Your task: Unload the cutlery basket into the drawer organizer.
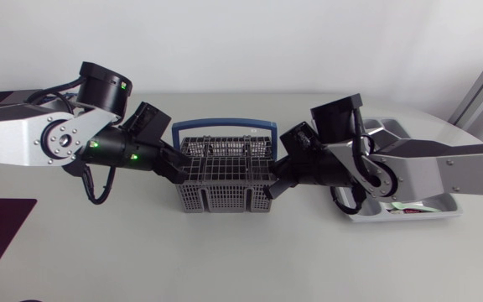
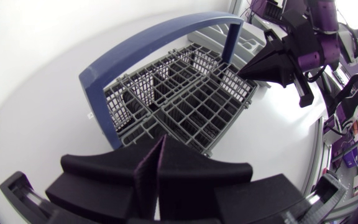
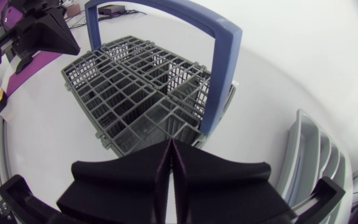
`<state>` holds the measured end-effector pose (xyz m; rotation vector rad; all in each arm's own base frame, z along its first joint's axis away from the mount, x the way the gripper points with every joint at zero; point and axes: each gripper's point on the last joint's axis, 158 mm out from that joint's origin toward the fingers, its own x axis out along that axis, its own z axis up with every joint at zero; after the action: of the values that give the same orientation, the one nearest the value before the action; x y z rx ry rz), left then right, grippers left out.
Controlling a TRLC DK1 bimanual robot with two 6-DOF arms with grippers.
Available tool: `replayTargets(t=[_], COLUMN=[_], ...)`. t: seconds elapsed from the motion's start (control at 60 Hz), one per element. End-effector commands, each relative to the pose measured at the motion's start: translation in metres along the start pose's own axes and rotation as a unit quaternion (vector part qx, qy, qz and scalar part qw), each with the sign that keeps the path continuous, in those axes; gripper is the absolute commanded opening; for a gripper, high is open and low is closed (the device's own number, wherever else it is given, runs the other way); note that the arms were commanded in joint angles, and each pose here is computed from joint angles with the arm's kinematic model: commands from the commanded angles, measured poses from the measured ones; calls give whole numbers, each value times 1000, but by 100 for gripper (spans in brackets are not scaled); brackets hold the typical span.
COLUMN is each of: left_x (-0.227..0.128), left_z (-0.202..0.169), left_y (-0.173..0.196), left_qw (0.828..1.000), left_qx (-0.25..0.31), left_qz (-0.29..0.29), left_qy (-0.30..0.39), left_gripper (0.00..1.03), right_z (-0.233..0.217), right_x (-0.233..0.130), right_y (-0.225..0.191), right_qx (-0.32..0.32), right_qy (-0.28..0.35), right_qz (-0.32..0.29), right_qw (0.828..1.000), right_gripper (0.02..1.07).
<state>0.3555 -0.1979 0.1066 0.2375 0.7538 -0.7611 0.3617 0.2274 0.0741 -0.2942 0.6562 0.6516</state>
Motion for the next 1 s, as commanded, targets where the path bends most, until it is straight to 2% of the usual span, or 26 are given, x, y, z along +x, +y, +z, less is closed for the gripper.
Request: replayTargets(t=[0.0,0.233,0.45,0.55,0.633,0.783,0.867,0.9,0.917,0.967,0.983], left_x=[-8,-31,-54,-64,-74,-90,-99,-103,-106,-112,-113], left_z=[-1,4,2,1,-2,-5,-7,-8,-9,-10,-11], left_y=[-2,-4,-1,0,3,3,3,2,4,5,5], left_qw=[1000,1000,999,998,997,996,995,994,994,993,993], left_qx=[-3,-1,-2,-3,-6,-9,-11,-11,-14,-16,-16], left_qz=[-1,9,26,35,44,56,63,65,69,75,77], left_qy=[-5,-24,-45,-56,-65,-75,-82,-84,-85,-90,-91], left_gripper=[21,21,21,28,30,50,72,82,88,98,99], right_z=[-30,16,22,21,18,9,3,0,-2,-4,-5], right_x=[7,-45,-81,-99,-110,-132,-142,-146,-149,-157,-159], right_y=[4,-2,-13,-20,-23,-37,-45,-48,-51,-54,-55], right_qx=[2,-8,-12,-13,-15,-10,-5,-5,-4,-7,-6], right_qy=[40,-45,-81,-95,-103,-112,-111,-111,-112,-120,-120], right_qz=[4,-28,-67,-89,-102,-128,-142,-148,-152,-161,-164], right_qw=[999,999,994,991,989,985,984,983,982,980,979], right_gripper=[8,8,9,19,21,42,66,79,88,101,103])
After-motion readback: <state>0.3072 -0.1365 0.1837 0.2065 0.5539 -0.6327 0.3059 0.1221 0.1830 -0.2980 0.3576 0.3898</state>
